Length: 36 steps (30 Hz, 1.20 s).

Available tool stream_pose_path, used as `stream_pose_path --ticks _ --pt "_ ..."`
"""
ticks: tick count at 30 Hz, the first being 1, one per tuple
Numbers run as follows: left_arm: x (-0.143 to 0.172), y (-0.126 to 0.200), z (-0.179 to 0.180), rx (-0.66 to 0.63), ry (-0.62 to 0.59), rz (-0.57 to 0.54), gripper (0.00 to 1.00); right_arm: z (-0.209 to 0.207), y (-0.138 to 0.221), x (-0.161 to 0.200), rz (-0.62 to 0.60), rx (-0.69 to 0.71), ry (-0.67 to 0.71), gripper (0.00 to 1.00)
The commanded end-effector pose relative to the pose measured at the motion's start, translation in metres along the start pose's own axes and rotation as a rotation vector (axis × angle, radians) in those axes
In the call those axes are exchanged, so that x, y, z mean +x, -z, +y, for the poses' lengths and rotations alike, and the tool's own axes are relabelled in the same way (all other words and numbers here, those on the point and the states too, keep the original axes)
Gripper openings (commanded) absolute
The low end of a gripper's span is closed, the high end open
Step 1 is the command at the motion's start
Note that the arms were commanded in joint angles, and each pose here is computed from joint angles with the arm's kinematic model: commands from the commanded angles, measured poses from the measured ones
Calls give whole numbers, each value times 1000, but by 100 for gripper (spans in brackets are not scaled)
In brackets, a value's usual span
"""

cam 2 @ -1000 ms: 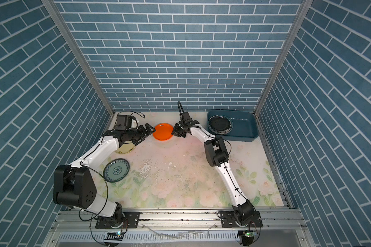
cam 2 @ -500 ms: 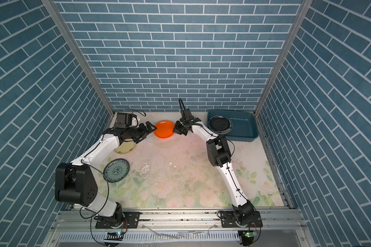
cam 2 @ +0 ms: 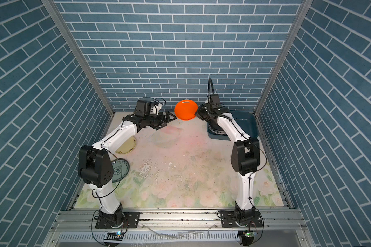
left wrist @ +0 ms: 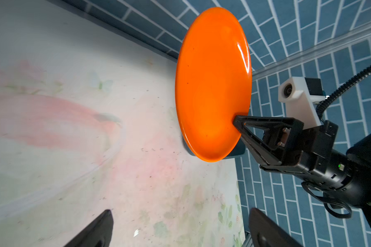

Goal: Place the plates into the plastic bin on the countertop
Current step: Place the plate in the plastic bin.

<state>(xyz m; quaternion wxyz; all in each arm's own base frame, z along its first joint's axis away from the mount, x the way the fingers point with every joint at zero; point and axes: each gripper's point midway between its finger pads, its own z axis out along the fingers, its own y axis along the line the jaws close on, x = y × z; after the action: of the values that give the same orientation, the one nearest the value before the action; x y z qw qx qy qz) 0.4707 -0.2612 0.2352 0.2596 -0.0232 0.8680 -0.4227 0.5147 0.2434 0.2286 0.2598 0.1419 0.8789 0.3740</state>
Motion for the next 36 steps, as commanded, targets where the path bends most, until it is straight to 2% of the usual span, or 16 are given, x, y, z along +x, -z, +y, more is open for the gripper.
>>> stream_pose_path --ticks 1,8,15,27,36 --pt "7 -22 -29 79 -39 46 100 -31 35 -15 -62 92 -43 0" --pt "20 -61 -61 137 -82 112 100 -107 74 -28 -83 236 -155 0" --pt "28 -83 -69 141 -80 140 100 -166 62 -40 -71 291 -234 0" --pt "29 -112 -75 140 -78 166 100 -218 22 -64 -46 313 -301 0" --pt "24 -120 -71 122 -61 151 100 -236 16 -71 -59 315 -307 0"
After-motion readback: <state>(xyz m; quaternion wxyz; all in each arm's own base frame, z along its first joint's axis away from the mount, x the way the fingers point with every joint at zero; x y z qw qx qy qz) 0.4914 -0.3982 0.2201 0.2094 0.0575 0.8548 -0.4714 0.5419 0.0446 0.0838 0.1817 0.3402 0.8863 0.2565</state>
